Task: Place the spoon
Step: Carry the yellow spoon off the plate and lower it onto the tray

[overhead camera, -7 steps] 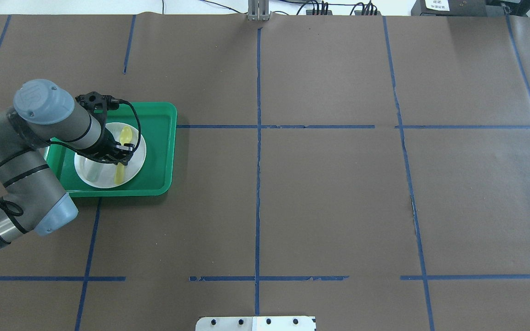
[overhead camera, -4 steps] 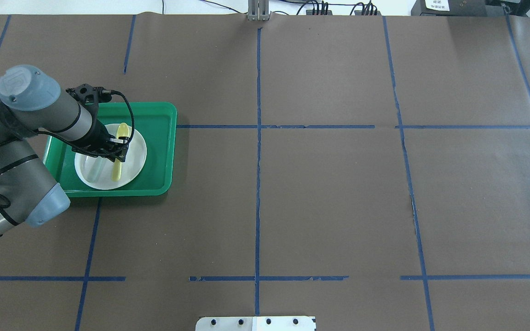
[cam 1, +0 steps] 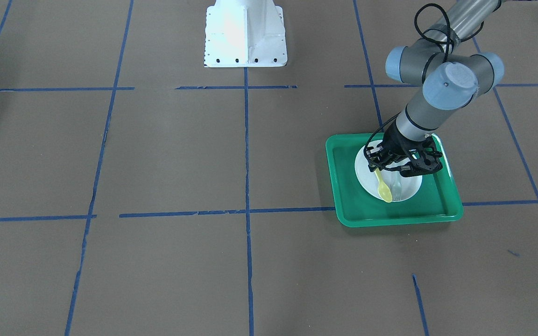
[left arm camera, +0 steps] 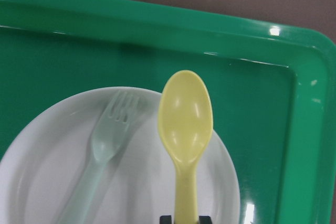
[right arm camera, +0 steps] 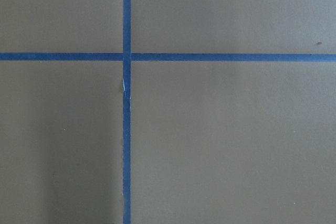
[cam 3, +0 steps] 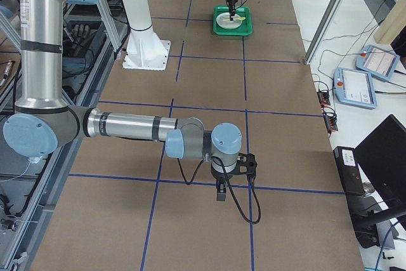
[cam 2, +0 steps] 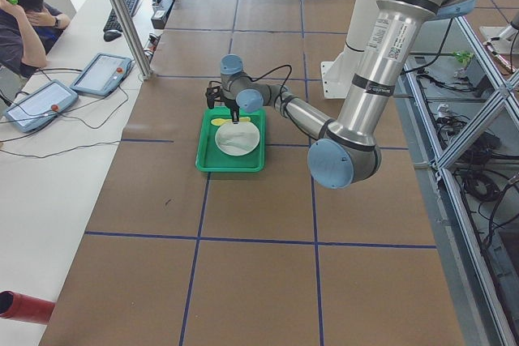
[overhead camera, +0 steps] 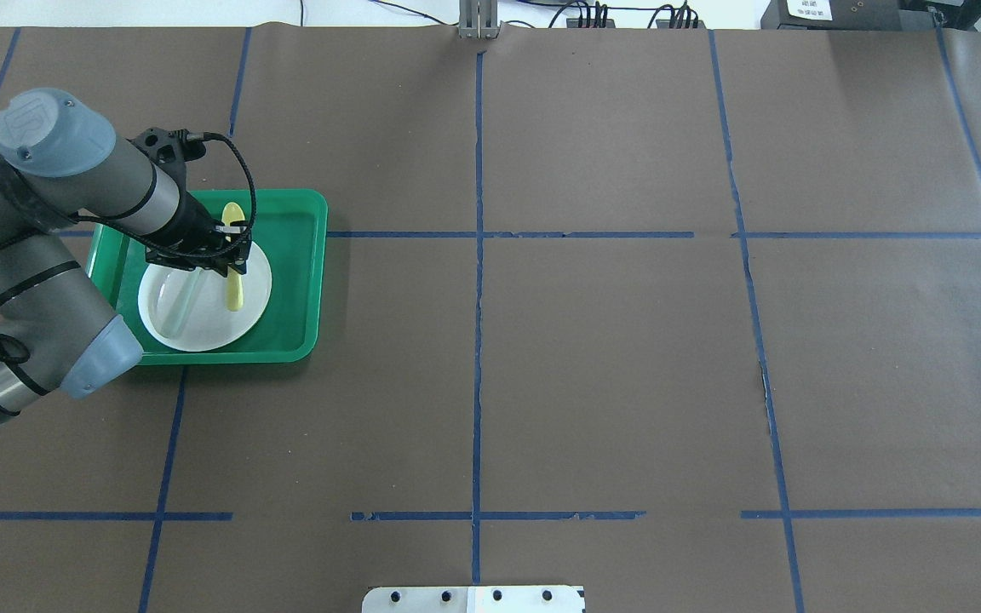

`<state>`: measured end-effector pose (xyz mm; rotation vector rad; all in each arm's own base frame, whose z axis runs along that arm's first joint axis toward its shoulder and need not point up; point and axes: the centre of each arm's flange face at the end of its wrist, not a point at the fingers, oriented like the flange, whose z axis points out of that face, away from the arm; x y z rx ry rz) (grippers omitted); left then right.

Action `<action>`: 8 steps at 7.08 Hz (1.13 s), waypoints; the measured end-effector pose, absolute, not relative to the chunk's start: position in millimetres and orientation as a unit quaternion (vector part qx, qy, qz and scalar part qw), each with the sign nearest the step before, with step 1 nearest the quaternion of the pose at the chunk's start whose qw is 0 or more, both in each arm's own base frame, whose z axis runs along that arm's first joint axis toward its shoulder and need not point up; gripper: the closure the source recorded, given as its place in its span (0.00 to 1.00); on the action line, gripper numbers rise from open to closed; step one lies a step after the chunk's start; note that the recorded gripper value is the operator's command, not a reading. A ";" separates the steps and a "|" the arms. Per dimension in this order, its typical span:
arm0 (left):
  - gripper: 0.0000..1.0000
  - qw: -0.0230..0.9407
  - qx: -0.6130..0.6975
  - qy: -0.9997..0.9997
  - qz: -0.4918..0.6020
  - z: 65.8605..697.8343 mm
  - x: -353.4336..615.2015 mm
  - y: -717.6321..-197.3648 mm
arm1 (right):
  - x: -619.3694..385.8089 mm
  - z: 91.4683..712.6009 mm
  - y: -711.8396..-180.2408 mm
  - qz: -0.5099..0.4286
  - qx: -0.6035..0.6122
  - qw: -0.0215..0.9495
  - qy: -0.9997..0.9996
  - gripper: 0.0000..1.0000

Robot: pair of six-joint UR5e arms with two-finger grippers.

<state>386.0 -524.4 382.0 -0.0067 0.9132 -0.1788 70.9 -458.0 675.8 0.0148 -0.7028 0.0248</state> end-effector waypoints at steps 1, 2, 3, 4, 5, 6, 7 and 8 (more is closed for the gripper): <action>1.00 0.895 0.004 0.437 -0.093 374.5 398.8 -532.7 | 70.9 675.8 -457.9 0.012 0.007 0.939 -0.344 0.00; 1.00 0.898 0.011 0.429 -0.097 372.1 414.8 -535.5 | 70.9 675.9 -457.8 0.012 0.007 0.939 -0.344 0.00; 1.00 0.900 0.014 0.425 -0.095 371.4 428.2 -532.8 | 70.8 675.8 -458.0 0.012 0.007 0.939 -0.344 0.00; 1.00 0.901 0.013 0.424 -0.091 370.6 439.5 -528.2 | 70.9 675.9 -457.9 0.012 0.007 0.939 -0.344 0.00; 1.00 0.902 0.010 0.423 -0.087 370.8 448.8 -523.7 | 70.9 676.0 -457.7 0.012 0.007 0.939 -0.344 0.00; 0.84 0.903 0.008 0.422 -0.083 370.9 455.9 -520.0 | 70.9 676.0 -457.7 0.012 0.007 0.939 -0.344 0.00; 0.74 0.904 0.009 0.420 -0.080 371.9 460.4 -517.4 | 70.9 676.0 -457.7 0.012 0.007 0.939 -0.344 0.00; 0.71 0.905 0.013 0.418 -0.080 372.2 462.1 -516.7 | 70.8 676.0 -457.6 0.012 0.007 0.939 -0.344 0.00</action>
